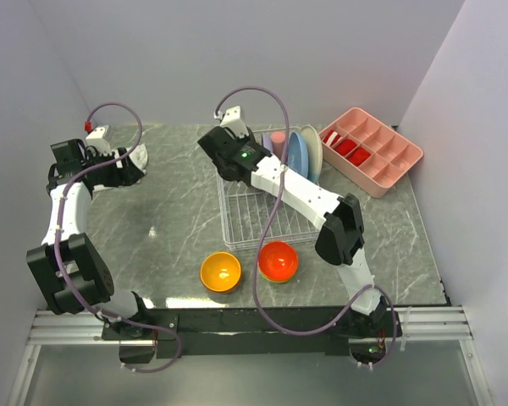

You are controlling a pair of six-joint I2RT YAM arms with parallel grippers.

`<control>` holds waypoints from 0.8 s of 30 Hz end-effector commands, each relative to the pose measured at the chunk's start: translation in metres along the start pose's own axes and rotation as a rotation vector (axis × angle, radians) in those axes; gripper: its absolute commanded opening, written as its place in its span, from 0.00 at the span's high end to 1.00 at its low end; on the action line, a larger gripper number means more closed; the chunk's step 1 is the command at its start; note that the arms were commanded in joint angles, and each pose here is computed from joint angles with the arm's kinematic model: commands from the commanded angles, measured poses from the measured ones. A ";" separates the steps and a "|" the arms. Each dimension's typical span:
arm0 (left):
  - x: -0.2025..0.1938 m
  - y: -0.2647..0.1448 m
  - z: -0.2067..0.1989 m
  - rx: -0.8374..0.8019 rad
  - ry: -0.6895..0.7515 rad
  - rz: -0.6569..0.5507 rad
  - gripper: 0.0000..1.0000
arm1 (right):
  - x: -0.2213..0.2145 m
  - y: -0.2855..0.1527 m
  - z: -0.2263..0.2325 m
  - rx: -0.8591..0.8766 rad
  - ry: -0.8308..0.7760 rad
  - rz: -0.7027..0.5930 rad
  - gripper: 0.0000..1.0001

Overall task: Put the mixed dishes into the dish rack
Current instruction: Insert the plate into the dish rack.

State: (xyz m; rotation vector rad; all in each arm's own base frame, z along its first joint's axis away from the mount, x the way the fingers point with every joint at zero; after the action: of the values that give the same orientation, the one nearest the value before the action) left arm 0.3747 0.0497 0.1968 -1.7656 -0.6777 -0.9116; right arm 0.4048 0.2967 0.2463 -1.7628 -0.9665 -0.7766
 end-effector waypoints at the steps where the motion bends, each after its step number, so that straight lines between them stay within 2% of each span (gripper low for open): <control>1: 0.013 -0.006 -0.008 -0.022 0.035 -0.054 0.24 | 0.021 -0.023 -0.021 -0.008 0.002 -0.057 1.00; 7: 0.010 -0.005 -0.007 -0.017 0.043 -0.050 0.24 | 0.009 -0.033 -0.035 -0.004 -0.031 -0.032 1.00; 15: 0.013 -0.002 -0.008 -0.033 0.017 -0.058 0.24 | 0.015 -0.036 -0.045 -0.017 0.000 -0.046 1.00; 20: 0.016 -0.006 -0.007 -0.019 0.038 -0.054 0.23 | 0.034 -0.049 -0.055 -0.011 0.016 -0.097 1.00; 24: 0.012 -0.003 -0.008 -0.031 0.022 -0.051 0.23 | -0.005 -0.038 -0.048 -0.020 -0.039 -0.002 1.00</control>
State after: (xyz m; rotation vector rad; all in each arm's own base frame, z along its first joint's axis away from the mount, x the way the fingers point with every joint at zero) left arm 0.3748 0.0478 0.1950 -1.7779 -0.6888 -0.9116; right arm 0.3847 0.2850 0.2449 -1.7770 -0.9862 -0.7084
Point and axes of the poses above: each gripper's point midway between its finger pads, its own y axis out along the fingers, its own z axis along the line the jaws close on, x = y × z, the point moved 2 cm from there along -y, back along the fingers, and after that the axes turned 5 degrees about y, right-handed, at the moved point
